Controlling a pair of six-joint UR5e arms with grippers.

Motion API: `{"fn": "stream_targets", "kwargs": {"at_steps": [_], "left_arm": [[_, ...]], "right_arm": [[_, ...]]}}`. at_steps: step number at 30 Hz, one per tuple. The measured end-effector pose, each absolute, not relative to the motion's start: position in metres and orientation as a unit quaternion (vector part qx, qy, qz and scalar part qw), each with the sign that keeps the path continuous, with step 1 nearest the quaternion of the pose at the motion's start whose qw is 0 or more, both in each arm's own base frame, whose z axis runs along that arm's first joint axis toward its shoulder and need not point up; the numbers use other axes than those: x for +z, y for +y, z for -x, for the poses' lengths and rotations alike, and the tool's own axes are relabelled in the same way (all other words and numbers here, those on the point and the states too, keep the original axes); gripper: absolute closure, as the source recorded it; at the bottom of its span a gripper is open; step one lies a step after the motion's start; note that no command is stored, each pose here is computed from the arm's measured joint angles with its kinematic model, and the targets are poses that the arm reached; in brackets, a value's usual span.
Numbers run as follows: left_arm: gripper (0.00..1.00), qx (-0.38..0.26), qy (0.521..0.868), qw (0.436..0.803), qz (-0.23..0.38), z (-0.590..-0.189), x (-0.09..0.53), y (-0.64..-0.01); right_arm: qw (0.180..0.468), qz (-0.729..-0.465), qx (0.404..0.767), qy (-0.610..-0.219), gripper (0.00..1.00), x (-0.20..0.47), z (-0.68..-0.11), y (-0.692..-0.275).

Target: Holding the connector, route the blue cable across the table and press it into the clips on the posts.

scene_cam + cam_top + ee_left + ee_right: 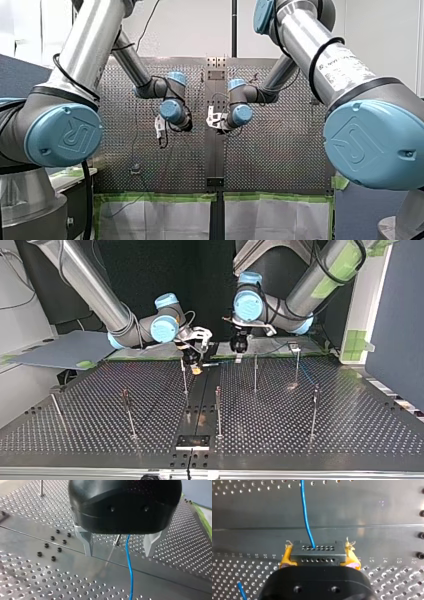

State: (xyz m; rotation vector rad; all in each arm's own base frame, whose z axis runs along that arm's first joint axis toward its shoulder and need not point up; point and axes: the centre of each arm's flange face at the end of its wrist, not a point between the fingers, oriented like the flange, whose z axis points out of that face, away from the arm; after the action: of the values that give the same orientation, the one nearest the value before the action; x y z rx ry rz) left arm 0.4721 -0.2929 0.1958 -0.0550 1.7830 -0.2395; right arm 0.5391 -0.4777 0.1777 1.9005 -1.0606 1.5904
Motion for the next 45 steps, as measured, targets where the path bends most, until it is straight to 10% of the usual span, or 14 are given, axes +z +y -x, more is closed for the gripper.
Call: {"fn": "stream_targets", "kwargs": {"at_steps": [27,36,40,45], "left_arm": [[0.01,-0.092,0.793,0.600,0.043,-0.522,0.131,-0.303],[0.49,-0.080,0.791,0.605,0.046,-0.520,0.129,-0.305],[1.00,-0.077,0.789,0.608,0.048,-0.520,0.129,-0.306],[1.00,-0.083,0.784,0.614,0.052,-0.521,0.131,-0.309]], "right_arm": [[0.224,-0.685,0.576,-0.386,1.00,0.179,-0.535,-0.483],[0.225,-0.684,0.576,-0.387,1.00,0.179,-0.535,-0.484],[0.225,-0.684,0.576,-0.387,1.00,0.179,-0.534,-0.485],[0.226,-0.683,0.577,-0.386,1.00,0.180,-0.535,-0.485]]}}
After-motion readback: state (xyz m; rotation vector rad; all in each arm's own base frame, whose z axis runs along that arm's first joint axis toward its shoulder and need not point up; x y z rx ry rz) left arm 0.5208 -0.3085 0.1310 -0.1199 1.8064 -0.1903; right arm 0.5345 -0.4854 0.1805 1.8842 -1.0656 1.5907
